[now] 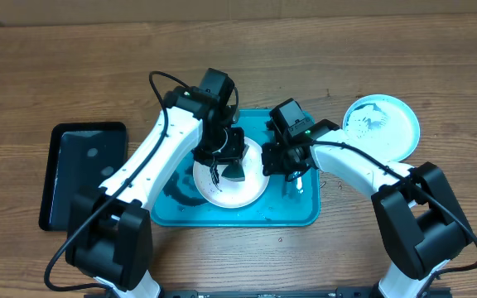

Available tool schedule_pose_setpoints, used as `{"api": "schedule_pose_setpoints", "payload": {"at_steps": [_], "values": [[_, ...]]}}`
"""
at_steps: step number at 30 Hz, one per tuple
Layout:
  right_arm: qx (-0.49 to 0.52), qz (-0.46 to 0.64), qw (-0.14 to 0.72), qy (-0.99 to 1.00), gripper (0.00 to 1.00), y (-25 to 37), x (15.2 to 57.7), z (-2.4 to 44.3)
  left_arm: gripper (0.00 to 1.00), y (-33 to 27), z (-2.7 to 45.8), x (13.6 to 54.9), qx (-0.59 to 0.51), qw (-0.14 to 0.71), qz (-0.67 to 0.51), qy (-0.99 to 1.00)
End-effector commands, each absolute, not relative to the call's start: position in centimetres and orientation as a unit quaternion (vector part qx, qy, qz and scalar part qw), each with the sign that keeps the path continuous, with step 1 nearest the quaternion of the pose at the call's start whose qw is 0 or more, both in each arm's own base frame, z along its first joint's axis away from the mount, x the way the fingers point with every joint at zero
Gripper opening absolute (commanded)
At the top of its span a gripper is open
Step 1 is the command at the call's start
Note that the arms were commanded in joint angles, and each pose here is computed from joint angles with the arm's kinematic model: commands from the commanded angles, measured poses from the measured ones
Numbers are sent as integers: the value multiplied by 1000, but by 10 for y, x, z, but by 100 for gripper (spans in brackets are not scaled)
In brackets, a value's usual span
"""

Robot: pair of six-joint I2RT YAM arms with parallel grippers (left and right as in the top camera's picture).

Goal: Clean dirty plates on tray and stack at the side
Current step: 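Lower the sponge onto the pinkish plate with the left gripper, then scrub the pinkish plate with the sponge while the right gripper holds it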

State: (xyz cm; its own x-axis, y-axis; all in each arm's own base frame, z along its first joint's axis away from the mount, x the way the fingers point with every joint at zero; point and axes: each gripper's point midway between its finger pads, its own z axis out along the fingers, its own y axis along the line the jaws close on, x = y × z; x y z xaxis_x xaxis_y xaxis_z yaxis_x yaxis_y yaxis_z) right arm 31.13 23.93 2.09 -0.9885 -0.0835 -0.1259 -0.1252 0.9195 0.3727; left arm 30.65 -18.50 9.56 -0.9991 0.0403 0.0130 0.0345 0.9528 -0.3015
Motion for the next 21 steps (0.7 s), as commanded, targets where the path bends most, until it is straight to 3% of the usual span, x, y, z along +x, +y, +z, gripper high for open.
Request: {"api": "schedule_pose_setpoints", "payload": {"at_steps": [1, 15, 21], "values": [[-34, 201, 55, 978, 4, 238, 316, 22, 4, -181, 74, 299, 15, 18, 126, -992], [-25, 196, 44, 979, 4, 236, 312, 20, 4, -183, 17, 305, 53, -31, 149, -987], [-52, 181, 30, 982, 4, 229, 302, 17, 4, -143, 5, 309, 66, -61, 42, -995]]}}
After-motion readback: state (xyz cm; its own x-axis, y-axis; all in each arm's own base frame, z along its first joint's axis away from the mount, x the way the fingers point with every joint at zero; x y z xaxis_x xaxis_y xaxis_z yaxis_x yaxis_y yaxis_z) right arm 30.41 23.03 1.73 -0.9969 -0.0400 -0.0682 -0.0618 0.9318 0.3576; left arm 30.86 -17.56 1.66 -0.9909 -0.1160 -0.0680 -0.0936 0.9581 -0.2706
